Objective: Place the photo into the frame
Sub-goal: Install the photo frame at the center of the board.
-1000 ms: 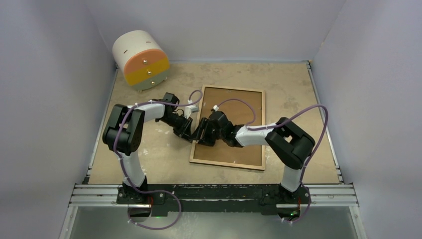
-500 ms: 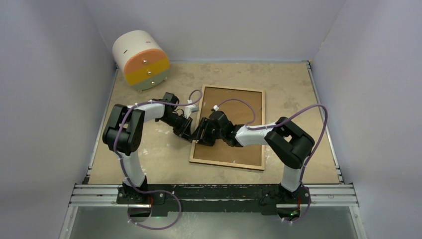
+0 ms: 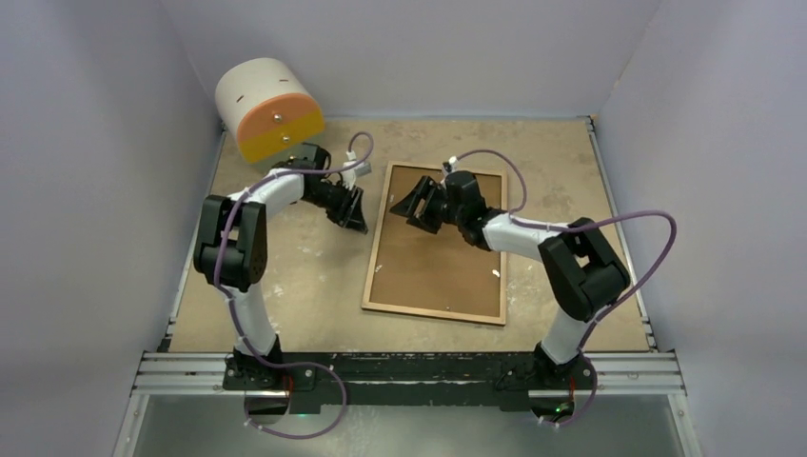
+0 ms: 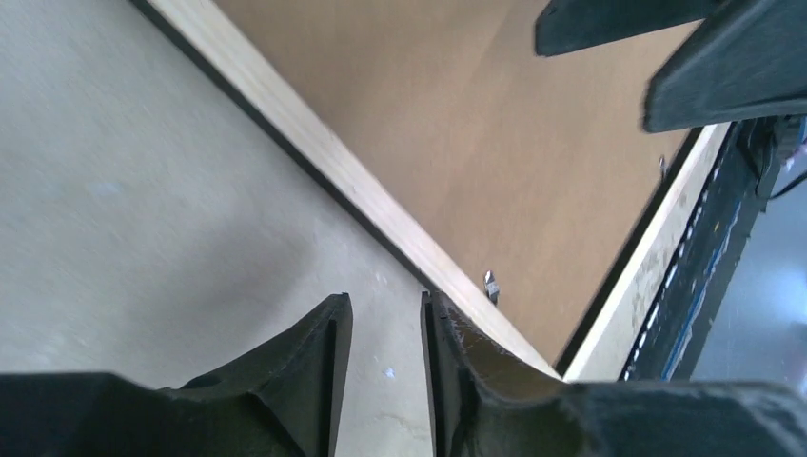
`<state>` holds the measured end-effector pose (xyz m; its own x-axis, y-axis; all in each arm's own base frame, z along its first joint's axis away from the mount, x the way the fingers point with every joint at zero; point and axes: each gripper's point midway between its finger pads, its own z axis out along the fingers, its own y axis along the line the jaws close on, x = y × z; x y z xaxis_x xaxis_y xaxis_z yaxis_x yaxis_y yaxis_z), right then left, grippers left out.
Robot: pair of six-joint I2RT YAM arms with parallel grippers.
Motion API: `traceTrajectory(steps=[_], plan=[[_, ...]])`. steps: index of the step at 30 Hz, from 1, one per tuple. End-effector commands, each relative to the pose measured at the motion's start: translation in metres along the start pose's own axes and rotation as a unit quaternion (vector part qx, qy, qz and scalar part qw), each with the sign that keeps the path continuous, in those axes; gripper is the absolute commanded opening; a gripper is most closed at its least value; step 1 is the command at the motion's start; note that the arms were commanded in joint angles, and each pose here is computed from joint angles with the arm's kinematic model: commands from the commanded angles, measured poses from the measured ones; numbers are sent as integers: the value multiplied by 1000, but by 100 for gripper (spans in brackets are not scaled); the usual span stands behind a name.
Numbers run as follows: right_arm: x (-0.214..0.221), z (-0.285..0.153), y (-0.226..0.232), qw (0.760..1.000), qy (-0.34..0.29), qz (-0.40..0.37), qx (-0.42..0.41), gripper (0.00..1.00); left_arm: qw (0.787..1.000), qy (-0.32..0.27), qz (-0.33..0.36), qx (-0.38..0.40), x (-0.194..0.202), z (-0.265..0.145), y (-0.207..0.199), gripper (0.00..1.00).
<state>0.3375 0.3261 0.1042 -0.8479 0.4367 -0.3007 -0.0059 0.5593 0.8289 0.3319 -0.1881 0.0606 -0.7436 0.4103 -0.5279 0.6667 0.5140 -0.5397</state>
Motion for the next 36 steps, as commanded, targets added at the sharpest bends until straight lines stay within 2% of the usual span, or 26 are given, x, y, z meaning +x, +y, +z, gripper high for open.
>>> traceTrajectory(steps=[1,4,8,15,22,36], plan=[[-33,16,5,998,2,-67,15,69,998,-55,11,7,-54,1,7,39],[-59,33,-2,997,-11,-77,29,68,998,-59,0,20,-69,9,16,46],[-78,55,-7,993,-6,-102,55,66,998,-56,0,11,-78,20,31,46],[-96,83,-20,992,-4,-111,65,63,999,-39,-21,10,-60,39,47,37],[-94,104,-32,993,19,-101,59,60,999,-32,-33,23,-49,46,48,29],[-84,111,-35,996,35,-75,45,57,999,-25,-40,20,-46,51,53,25]])
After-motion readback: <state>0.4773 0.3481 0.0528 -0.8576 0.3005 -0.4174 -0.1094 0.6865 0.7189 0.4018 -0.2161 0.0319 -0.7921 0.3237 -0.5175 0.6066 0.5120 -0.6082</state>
